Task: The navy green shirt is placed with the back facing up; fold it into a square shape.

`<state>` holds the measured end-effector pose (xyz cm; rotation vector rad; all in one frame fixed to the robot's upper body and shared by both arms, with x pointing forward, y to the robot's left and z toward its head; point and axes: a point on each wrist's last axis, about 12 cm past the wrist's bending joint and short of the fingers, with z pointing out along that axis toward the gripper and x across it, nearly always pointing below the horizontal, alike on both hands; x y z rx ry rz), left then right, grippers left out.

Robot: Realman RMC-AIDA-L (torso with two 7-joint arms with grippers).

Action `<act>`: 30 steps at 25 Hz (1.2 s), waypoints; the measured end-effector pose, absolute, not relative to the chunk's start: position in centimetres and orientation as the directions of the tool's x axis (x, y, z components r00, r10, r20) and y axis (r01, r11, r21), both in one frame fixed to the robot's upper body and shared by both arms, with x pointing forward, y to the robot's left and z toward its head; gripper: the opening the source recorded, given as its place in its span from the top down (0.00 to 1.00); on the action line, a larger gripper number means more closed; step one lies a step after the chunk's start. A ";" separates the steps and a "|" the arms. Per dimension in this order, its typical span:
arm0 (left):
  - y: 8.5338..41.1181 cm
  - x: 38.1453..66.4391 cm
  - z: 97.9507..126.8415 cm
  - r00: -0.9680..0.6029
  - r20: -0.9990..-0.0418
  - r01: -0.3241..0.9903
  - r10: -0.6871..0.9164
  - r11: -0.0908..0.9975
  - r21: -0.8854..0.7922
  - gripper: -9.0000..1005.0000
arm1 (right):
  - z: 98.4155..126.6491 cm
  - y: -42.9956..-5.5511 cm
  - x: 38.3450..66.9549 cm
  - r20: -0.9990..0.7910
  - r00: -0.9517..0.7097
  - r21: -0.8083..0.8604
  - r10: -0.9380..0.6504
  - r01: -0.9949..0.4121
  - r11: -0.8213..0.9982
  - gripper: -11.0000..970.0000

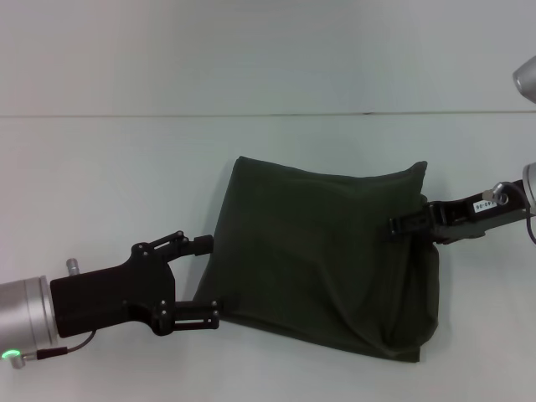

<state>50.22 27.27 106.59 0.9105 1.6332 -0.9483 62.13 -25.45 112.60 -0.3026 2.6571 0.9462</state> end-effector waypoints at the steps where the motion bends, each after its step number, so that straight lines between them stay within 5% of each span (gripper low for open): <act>1: 27.3 50.2 106.6 -0.219 -0.969 0.899 0.117 0.410 -0.154 0.06 | 112.5 -25.4 62.1 -0.351 -0.931 0.578 -0.095 -0.296 0.761 0.06; 11: 27.3 50.3 106.6 -0.220 -0.968 0.898 0.118 0.413 -0.154 0.06 | 112.1 -24.6 62.1 -0.362 -0.926 0.583 -0.105 -0.313 0.750 0.06; 25: 27.2 50.4 106.6 -0.217 -0.969 0.899 0.119 0.412 -0.151 0.06 | 112.1 -25.0 62.3 -0.362 -0.926 0.563 -0.110 -0.311 0.765 0.44; 30: 27.2 50.5 106.7 -0.217 -0.969 0.899 0.119 0.411 -0.151 0.06 | 112.1 -25.0 62.3 -0.362 -0.926 0.563 -0.110 -0.311 0.766 0.69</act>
